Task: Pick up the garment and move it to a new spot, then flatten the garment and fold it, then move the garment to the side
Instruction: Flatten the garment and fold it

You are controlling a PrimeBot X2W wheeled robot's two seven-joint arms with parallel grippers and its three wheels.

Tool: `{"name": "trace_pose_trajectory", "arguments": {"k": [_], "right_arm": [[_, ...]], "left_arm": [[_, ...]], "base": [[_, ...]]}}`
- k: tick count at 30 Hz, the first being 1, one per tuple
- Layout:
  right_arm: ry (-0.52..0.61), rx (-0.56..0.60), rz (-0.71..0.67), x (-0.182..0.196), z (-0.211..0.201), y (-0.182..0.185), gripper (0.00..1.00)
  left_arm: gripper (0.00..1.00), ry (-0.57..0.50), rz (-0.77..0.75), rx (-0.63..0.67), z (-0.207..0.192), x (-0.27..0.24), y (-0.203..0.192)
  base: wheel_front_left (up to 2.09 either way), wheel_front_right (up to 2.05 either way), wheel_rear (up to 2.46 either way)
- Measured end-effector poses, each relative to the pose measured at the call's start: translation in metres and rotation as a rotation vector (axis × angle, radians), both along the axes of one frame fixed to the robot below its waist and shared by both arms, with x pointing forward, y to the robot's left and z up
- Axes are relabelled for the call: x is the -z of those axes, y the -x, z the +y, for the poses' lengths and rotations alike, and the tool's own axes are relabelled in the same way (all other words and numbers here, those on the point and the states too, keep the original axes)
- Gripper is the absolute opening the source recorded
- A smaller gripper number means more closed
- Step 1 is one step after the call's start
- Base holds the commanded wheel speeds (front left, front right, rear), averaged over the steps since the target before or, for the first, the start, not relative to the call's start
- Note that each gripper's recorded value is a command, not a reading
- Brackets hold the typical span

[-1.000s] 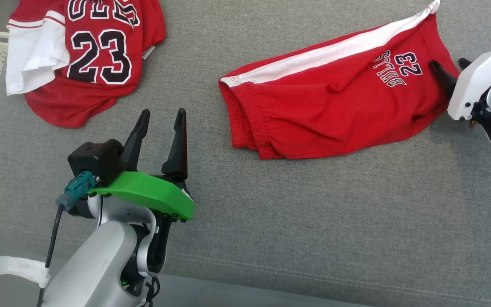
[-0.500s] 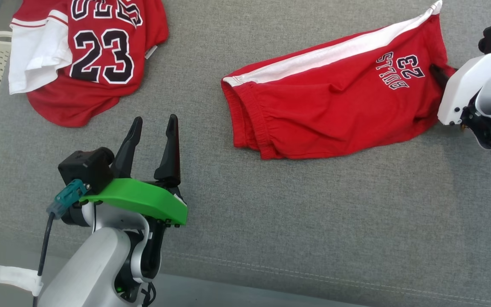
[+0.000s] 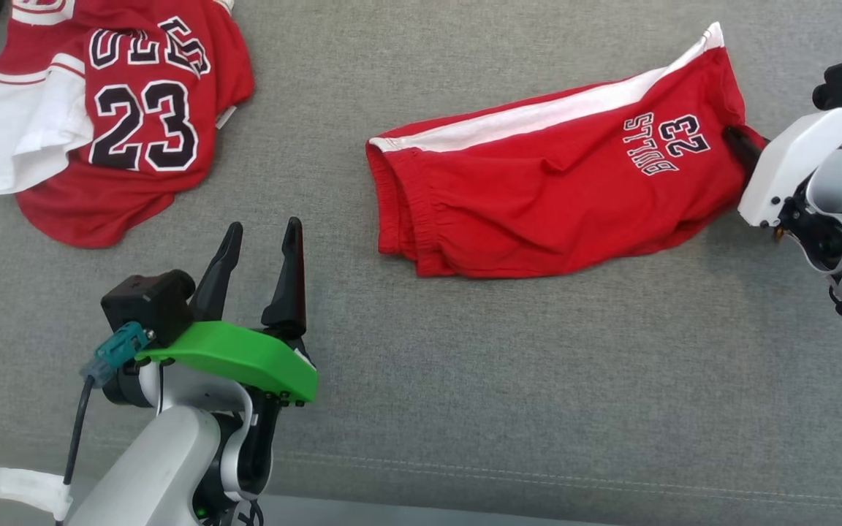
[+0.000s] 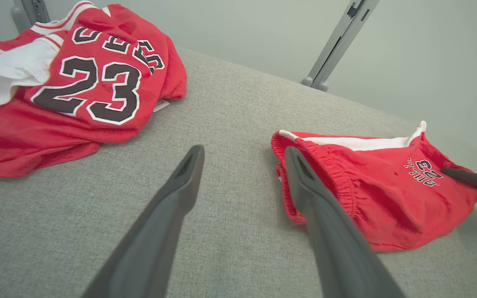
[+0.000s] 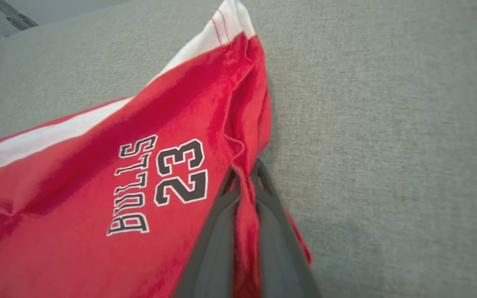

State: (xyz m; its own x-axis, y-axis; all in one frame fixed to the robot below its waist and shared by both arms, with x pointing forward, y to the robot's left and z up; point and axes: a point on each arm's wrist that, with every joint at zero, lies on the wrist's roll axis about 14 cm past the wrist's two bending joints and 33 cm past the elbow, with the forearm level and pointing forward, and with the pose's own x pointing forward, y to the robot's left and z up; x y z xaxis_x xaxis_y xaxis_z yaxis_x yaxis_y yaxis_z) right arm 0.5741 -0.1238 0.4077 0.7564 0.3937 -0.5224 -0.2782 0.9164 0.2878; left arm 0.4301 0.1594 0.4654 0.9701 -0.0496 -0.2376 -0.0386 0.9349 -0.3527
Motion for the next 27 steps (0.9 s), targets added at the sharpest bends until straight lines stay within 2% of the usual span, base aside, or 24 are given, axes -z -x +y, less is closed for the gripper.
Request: {"name": "trace_pose_trajectory", "arguments": {"k": [10, 15, 27], "right_arm": [[-0.027, 0.131, 0.026, -0.003, -0.067, 0.04, 0.0], [-0.042, 0.22, -0.017, -0.007, -0.099, 0.06, 0.0], [-0.086, 0.327, -0.09, -0.014, -0.117, 0.077, 0.0]], "left_arm": [[1.0, 0.021, -0.006, 0.071, -0.024, -0.005, 0.0], [1.0, 0.036, -0.021, 0.109, -0.039, -0.011, 0.0], [1.0, 0.051, -0.049, 0.162, -0.057, -0.023, -0.002]], "base": [[0.0, 0.0, 0.0], [0.0, 0.0, 0.0], [0.0, 0.0, 0.0]]}}
